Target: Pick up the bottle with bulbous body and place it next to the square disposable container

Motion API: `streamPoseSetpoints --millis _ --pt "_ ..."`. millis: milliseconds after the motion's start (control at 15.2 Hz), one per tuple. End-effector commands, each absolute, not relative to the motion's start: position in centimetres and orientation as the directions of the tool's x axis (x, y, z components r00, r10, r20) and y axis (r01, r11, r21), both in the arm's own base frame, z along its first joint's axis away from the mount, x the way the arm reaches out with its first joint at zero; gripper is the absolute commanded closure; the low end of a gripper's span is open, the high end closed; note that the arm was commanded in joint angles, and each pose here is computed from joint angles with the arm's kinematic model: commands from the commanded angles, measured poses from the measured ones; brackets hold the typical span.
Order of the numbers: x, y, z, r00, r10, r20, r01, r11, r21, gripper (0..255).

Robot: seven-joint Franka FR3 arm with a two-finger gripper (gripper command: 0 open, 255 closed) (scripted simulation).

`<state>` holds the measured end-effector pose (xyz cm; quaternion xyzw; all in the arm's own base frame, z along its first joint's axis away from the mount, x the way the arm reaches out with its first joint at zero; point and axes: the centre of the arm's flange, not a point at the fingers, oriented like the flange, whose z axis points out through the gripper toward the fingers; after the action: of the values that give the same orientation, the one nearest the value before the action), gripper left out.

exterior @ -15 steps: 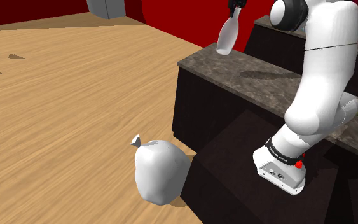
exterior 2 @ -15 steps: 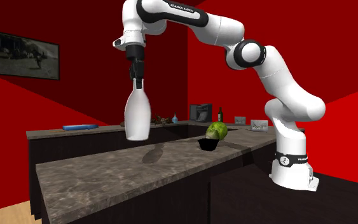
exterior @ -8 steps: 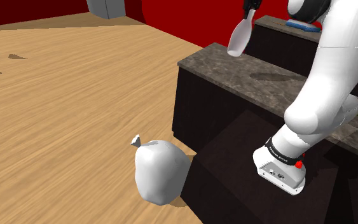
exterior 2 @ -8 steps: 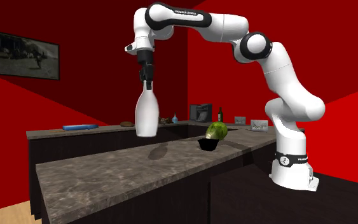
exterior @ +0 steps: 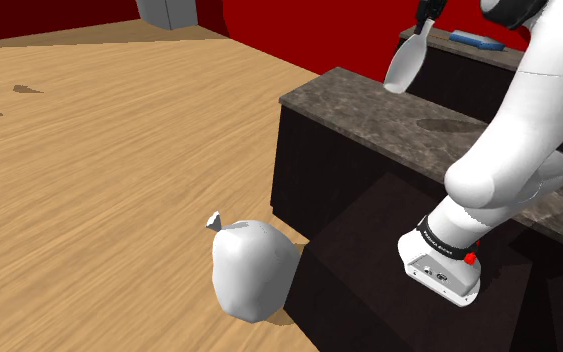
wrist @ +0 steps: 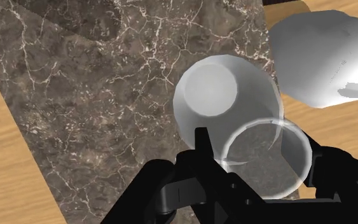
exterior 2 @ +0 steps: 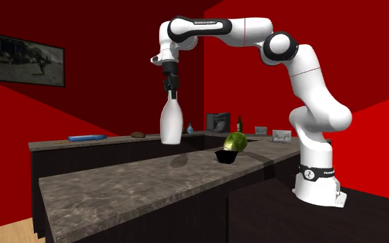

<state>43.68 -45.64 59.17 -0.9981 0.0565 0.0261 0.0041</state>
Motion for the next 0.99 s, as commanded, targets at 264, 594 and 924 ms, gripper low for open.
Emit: streamPoseSetpoints --millis 264,594,924 --pt "37.2 -50.0 59.1 0.992 -0.111 -0.052 -0.112 -0.994 -0.005 255" --pt "31.7 -53.7 59.1 0.992 -0.111 -0.052 -0.112 -0.994 -0.005 255" --pt "26.3 -57.4 59.1 0.992 -0.111 -0.052 -0.112 -0.994 -0.005 255"
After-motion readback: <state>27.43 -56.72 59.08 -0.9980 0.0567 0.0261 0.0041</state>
